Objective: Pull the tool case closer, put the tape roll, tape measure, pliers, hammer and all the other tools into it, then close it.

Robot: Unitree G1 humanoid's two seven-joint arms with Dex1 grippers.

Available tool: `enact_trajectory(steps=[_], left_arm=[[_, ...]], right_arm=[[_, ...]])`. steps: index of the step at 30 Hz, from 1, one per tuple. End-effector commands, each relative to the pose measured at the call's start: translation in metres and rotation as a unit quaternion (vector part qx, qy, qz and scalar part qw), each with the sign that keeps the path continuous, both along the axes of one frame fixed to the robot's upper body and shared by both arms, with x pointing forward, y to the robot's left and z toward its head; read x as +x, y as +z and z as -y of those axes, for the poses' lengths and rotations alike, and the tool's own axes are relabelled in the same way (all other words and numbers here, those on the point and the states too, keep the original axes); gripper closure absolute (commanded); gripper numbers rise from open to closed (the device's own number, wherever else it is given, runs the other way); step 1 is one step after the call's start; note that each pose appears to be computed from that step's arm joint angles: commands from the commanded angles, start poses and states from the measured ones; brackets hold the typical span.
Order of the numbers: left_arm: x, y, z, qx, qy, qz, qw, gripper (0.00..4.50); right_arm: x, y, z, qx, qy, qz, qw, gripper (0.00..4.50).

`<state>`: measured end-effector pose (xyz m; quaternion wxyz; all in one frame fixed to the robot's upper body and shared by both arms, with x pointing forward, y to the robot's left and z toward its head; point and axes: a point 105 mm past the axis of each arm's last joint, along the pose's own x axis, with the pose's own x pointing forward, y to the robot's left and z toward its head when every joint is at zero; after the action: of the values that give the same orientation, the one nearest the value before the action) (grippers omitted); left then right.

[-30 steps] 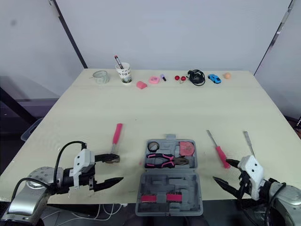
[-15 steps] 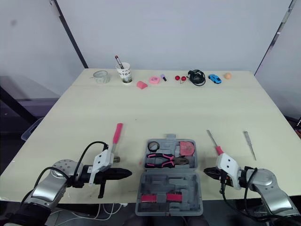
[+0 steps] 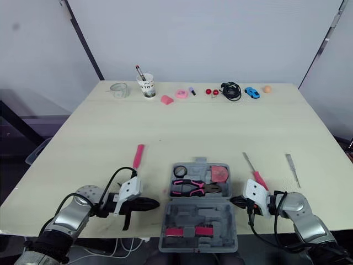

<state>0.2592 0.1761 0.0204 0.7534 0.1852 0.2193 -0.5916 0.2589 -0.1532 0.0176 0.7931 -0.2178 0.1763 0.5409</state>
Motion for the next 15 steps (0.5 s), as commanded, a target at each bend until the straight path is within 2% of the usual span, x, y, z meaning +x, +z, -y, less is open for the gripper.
enact_trajectory(steps=[1, 15], left_arm=[[-0.002, -0.003, 0.004, 0.004, -0.013, -0.003, 1.0, 4.45], [0.001, -0.014, 0.022, -0.011, -0.01, -0.008, 1.0, 4.45]], right_arm=[[0.001, 0.004, -0.003, -0.001, 0.009, 0.011, 1.0, 4.5], [0.0, 0.007, -0.004, -0.003, 0.007, 0.01, 1.0, 4.5]])
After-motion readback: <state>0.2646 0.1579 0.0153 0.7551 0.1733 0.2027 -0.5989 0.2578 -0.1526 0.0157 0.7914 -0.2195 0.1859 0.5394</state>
